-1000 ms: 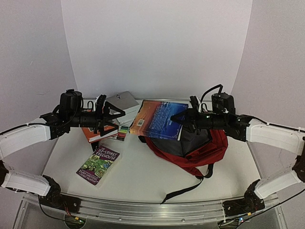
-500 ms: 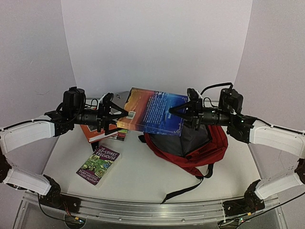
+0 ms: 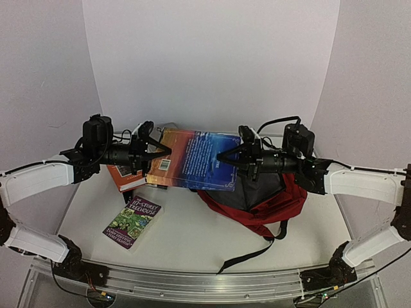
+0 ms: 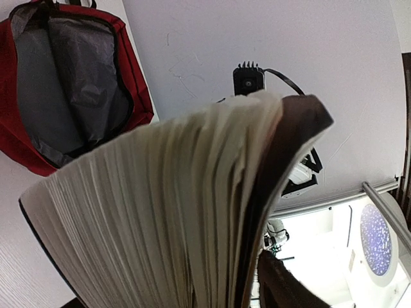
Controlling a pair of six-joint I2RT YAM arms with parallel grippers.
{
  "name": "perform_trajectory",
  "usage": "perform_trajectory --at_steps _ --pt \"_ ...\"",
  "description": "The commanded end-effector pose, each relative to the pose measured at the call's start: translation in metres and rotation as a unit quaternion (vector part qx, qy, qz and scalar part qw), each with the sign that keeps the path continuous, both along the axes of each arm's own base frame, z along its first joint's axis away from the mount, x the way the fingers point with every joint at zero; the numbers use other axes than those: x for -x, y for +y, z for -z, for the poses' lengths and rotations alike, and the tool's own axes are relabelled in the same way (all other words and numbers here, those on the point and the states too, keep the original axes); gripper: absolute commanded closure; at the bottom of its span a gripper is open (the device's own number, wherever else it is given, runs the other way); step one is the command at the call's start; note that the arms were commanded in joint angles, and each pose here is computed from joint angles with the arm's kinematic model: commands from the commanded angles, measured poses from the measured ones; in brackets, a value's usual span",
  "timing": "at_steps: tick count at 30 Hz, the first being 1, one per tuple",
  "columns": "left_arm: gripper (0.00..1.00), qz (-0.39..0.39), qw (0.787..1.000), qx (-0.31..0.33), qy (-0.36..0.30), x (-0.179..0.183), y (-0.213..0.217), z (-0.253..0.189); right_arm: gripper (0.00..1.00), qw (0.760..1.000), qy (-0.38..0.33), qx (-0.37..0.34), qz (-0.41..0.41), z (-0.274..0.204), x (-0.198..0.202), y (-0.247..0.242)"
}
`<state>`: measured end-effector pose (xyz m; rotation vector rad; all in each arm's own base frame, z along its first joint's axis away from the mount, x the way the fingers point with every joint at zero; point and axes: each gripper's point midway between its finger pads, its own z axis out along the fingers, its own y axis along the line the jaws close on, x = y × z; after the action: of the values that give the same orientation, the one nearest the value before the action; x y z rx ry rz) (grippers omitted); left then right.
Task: Pack the student bag
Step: Pick up the book from the center of the board, then place the book in the student bag.
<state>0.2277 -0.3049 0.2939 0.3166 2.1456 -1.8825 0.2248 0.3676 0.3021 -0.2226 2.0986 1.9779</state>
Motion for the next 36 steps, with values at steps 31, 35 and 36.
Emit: perform_trajectory --at_steps 31,35,36 --pt "1.0 -0.201 0.977 -0.063 0.039 -0.037 0.058 0.041 0.21 0.797 -0.157 0.533 0.237 0.135 -0.12 -0.108" --pt "1.0 -0.204 0.976 -0.066 0.039 -0.038 0.06 0.043 0.37 0.769 -0.153 0.584 0.211 0.17 -0.132 -0.106" --pt "1.0 -0.204 0.976 -0.066 0.04 -0.038 0.06 0.043 0.4 0.759 -0.15 0.598 0.21 0.179 -0.135 -0.108"
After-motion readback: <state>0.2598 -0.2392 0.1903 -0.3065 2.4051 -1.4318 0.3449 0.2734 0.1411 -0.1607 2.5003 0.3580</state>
